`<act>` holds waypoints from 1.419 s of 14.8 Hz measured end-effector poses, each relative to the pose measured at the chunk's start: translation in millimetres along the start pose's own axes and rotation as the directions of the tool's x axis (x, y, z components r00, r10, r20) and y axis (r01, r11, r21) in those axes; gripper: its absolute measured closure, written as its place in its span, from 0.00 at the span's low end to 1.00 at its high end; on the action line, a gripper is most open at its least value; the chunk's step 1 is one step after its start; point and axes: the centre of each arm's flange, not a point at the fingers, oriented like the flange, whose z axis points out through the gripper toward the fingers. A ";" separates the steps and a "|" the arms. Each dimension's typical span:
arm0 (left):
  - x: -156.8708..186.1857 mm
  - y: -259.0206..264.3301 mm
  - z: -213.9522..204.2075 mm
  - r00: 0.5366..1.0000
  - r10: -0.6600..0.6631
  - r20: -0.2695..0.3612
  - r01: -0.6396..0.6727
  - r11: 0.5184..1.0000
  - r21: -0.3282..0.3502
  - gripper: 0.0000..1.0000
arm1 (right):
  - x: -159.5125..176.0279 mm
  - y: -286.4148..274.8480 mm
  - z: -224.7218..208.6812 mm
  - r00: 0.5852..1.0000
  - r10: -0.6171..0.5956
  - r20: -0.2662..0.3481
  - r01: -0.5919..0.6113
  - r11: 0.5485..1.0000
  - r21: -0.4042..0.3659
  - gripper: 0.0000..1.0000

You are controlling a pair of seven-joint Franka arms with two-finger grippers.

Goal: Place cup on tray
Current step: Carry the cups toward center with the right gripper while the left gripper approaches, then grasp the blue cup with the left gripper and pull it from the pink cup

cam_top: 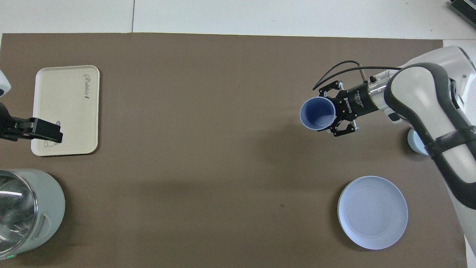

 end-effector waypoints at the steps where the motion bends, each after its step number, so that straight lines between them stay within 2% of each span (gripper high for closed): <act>1: 0.3 4.7 0.1 1.000 0.007 -0.001 -0.007 1.000 -0.005 0.00 | -17.4 -3.2 5.7 1.000 -0.005 -0.009 0.005 1.000 0.002 0.23; 3: 0.5 23.6 3.0 1.000 -0.031 0.003 0.031 0.998 -0.061 0.00 | -54.7 -8.8 16.6 1.000 0.012 -0.025 -0.012 1.000 0.010 0.23; 7: 2.7 102.4 11.0 0.972 -0.234 -0.008 0.229 0.956 -0.185 0.00 | -142.0 -5.2 32.9 0.999 0.007 -0.033 -0.007 1.000 -0.005 0.23; 11: -17.9 219.0 18.4 0.930 -0.364 -0.047 0.334 0.893 -0.301 0.00 | -193.3 1.6 41.3 0.998 -0.046 -0.033 0.046 0.999 -0.011 0.23; 13: -29.9 250.2 15.7 0.922 -0.387 -0.019 0.354 0.860 -0.368 0.00 | -221.1 5.9 54.3 0.998 -0.061 -0.033 0.060 0.998 -0.023 0.23; 16: -34.7 263.9 8.1 0.918 -0.396 0.003 0.357 0.824 -0.440 0.00 | -247.0 7.7 69.0 0.996 -0.058 -0.066 0.057 0.998 -0.006 0.23; 21: -37.4 274.7 16.0 0.919 -0.393 -0.013 0.344 0.819 -0.459 0.01 | -252.5 7.0 72.0 0.995 -0.059 -0.075 0.060 0.998 0.008 0.23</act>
